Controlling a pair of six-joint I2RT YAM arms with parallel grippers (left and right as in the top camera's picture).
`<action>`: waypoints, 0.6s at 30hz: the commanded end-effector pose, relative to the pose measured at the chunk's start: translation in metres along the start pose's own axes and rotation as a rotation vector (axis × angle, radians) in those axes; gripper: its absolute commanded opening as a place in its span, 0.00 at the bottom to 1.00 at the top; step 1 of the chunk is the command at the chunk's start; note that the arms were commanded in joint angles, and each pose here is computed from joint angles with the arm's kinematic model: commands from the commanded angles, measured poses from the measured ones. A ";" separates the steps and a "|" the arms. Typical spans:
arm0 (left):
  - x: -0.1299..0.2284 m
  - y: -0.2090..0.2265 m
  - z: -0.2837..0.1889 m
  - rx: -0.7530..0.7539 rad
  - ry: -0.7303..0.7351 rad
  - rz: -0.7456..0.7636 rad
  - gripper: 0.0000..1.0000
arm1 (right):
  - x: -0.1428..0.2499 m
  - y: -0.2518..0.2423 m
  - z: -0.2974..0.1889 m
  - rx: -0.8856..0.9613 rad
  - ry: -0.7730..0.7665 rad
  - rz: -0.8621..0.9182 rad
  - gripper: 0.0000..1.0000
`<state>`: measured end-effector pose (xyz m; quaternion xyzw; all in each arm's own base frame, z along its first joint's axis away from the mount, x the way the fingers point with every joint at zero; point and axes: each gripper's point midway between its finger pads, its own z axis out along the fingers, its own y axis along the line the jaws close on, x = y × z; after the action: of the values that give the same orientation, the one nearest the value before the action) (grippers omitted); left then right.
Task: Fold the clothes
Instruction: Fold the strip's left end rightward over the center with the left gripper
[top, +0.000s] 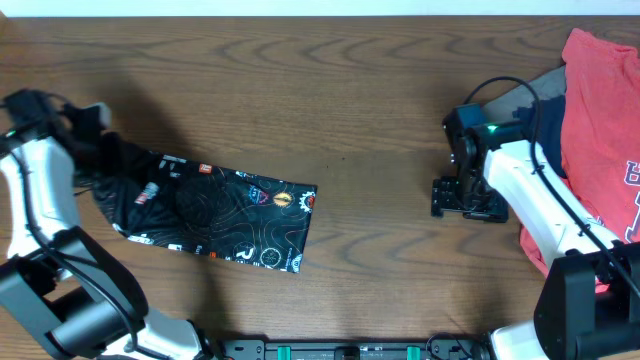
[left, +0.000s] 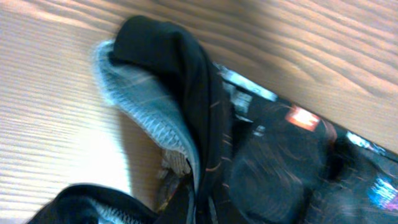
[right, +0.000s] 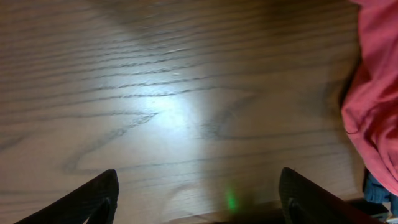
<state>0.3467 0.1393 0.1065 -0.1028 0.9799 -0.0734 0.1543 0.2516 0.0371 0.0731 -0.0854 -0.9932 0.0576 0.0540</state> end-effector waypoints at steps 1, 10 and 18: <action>0.005 -0.035 -0.010 0.020 0.031 -0.011 0.06 | -0.002 -0.008 0.001 0.007 0.000 0.010 0.81; 0.061 -0.124 -0.005 0.078 0.290 0.039 0.06 | -0.003 -0.012 0.002 0.005 0.003 0.023 0.81; 0.090 -0.180 -0.004 0.083 0.379 0.112 0.06 | -0.004 -0.012 0.002 0.005 0.000 0.015 0.82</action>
<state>0.2953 -0.0408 0.1088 -0.0163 0.9915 -0.1256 -0.0283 0.2535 0.0286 0.0730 -0.0984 -0.9921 0.0560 0.0535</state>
